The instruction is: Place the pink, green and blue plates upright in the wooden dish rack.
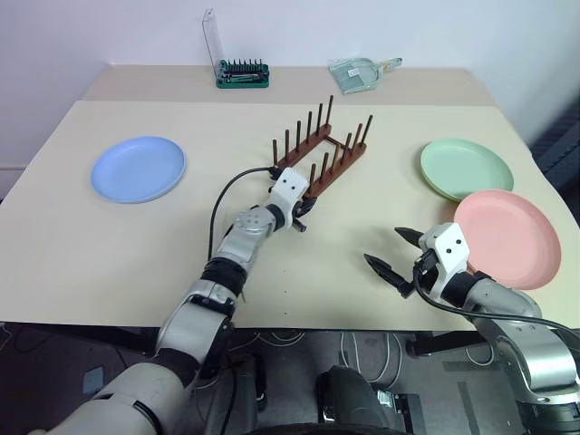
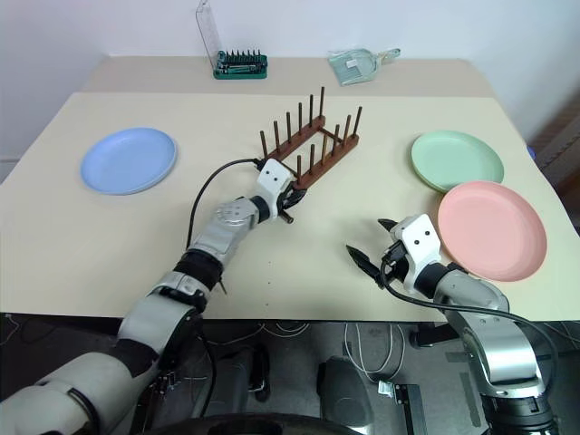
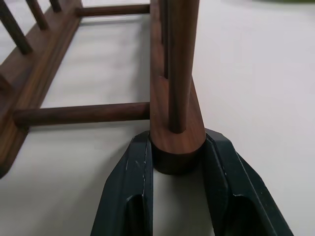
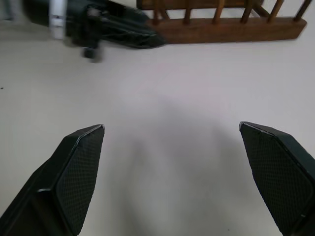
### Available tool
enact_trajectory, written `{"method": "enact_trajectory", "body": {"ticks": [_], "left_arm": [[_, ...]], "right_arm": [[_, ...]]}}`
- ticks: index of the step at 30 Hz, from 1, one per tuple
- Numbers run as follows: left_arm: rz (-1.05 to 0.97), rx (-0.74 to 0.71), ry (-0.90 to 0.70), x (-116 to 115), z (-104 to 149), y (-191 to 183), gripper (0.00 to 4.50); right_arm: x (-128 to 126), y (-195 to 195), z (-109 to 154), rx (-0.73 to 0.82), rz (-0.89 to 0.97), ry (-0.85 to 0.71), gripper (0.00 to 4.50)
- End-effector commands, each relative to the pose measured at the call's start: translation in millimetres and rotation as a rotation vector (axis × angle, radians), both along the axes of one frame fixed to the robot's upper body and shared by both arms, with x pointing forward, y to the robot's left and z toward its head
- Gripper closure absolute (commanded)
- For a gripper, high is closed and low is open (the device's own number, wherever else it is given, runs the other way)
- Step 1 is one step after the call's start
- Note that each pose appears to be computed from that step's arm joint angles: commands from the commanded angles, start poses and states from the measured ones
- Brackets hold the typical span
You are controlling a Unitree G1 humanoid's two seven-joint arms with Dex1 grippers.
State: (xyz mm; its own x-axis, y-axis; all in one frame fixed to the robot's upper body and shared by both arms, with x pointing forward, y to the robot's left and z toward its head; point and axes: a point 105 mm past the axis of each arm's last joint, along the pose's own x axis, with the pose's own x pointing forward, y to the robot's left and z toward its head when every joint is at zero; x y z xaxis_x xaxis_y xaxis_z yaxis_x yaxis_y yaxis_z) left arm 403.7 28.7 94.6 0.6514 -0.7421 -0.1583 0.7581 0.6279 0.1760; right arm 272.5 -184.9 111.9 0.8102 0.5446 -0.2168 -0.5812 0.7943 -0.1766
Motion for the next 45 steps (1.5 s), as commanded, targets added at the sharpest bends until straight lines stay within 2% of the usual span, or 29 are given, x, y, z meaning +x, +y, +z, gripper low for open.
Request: {"method": "enact_trajectory", "body": {"ticks": [1, 5, 11, 14, 23, 25, 26, 30, 33, 36, 41, 42, 43, 44, 45], "left_arm": [[-0.195, -0.055, -0.045, -21, 19, 4, 3.72], [-0.446, -0.023, -0.003, -51, 22, 39, 3.72], [-0.633, 0.152, 0.044, -69, 12, 64, 3.72], [-0.641, 0.231, 0.011, -62, 9, 61, 3.72], [-0.655, 0.260, -0.013, -41, 14, 40, 3.72], [-0.647, 0.256, 0.000, -38, 14, 40, 2.68], [-0.637, 0.253, 0.007, -37, 14, 41, 2.33], [-0.594, 0.259, 0.003, -33, 11, 51, 0.48], [-0.549, 0.228, 0.017, -31, 12, 64, 0.48], [-0.505, 0.172, 0.052, -35, 15, 82, 1.47], [-0.578, 0.142, 0.090, -68, 10, 90, 3.93], [-0.593, 0.147, 0.093, -75, 9, 86, 4.38], [-0.604, 0.152, 0.097, -81, 8, 83, 4.50], [-0.611, 0.170, 0.091, -86, 6, 77, 4.50], [-0.618, 0.184, 0.092, -91, 4, 72, 4.50]], "right_arm": [[-5, -2, 11, -0.018, 0.023, -0.027, 0.00], [-21, -5, 4, -0.034, 0.073, 0.052, 0.00], [-34, -5, -4, -0.059, 0.102, 0.111, 0.00], [-32, -3, -3, -0.056, 0.100, 0.100, 0.00], [-28, 1, -1, -0.058, 0.086, 0.073, 0.00], [-28, 1, -1, -0.061, 0.079, 0.070, 0.00], [-28, 0, -1, -0.064, 0.075, 0.068, 0.00], [-29, -3, 1, -0.074, 0.057, 0.057, 0.00], [-28, -5, 2, -0.075, 0.049, 0.055, 0.00], [-27, -7, 1, -0.084, 0.039, 0.059, 0.85], [-23, -16, -5, -0.137, 0.016, 0.085, 3.31], [-21, -18, -6, -0.146, 0.014, 0.085, 3.69], [-20, -19, -6, -0.156, 0.012, 0.085, 4.21], [-18, -20, -6, -0.172, 0.006, 0.082, 4.45], [-16, -21, -6, -0.180, 0.004, 0.082, 4.45]]}}
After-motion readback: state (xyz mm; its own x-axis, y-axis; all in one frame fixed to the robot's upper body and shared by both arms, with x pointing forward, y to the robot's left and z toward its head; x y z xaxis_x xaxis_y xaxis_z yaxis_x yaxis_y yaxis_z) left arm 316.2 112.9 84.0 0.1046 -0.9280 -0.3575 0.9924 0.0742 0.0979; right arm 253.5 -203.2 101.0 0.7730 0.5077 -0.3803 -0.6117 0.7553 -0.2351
